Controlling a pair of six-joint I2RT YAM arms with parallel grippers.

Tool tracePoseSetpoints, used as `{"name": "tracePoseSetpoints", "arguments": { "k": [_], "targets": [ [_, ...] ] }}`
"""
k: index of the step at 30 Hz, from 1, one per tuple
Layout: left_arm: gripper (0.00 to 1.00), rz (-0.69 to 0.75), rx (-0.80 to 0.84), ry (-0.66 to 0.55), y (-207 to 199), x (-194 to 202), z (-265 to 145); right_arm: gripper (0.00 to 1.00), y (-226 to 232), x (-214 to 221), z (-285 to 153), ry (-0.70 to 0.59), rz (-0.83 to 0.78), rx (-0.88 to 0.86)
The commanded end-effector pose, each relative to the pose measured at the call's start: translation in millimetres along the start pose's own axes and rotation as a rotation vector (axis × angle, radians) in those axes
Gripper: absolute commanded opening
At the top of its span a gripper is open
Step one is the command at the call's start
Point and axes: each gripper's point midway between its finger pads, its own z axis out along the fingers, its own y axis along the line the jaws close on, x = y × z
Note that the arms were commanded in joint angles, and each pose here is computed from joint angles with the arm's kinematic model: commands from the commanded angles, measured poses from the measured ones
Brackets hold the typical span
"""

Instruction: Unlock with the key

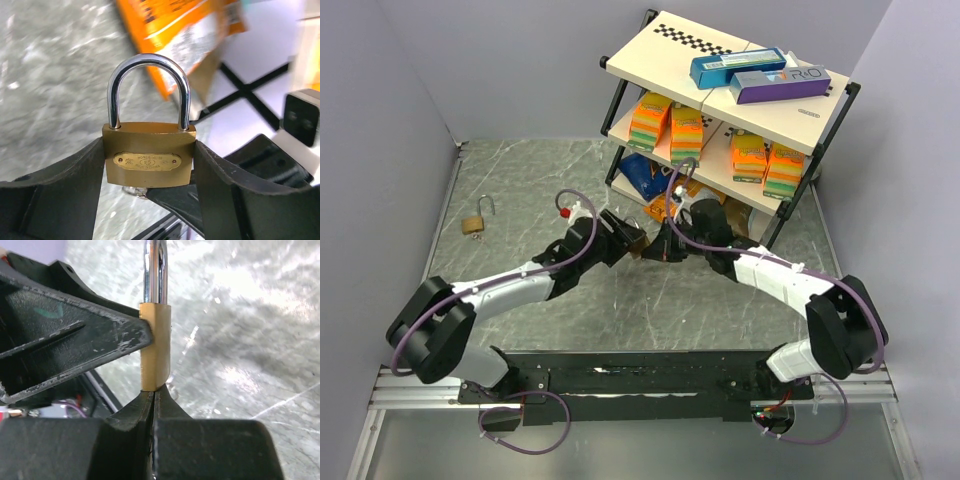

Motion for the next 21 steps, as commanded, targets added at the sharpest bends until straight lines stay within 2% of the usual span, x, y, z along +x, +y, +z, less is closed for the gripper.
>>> {"name": "tracePoseSetpoints", "arguments": {
  "k": [1, 11, 21],
  "targets": [
    [0.01, 0.008, 0.475, 0.234, -117, 48, -66, 0.00, 51, -81, -15, -0.245, -0.047, -0.130],
    [0.01, 0.016, 0.585, 0.194, -133, 38, -95, 0.00, 59, -87, -25, -0.262, 0.002, -0.182],
    [0.01, 0.056, 0.658, 0.215, -141, 41, -113, 0.00, 59, -86, -23, -0.235, 0.055, -0.199]
  ]
}}
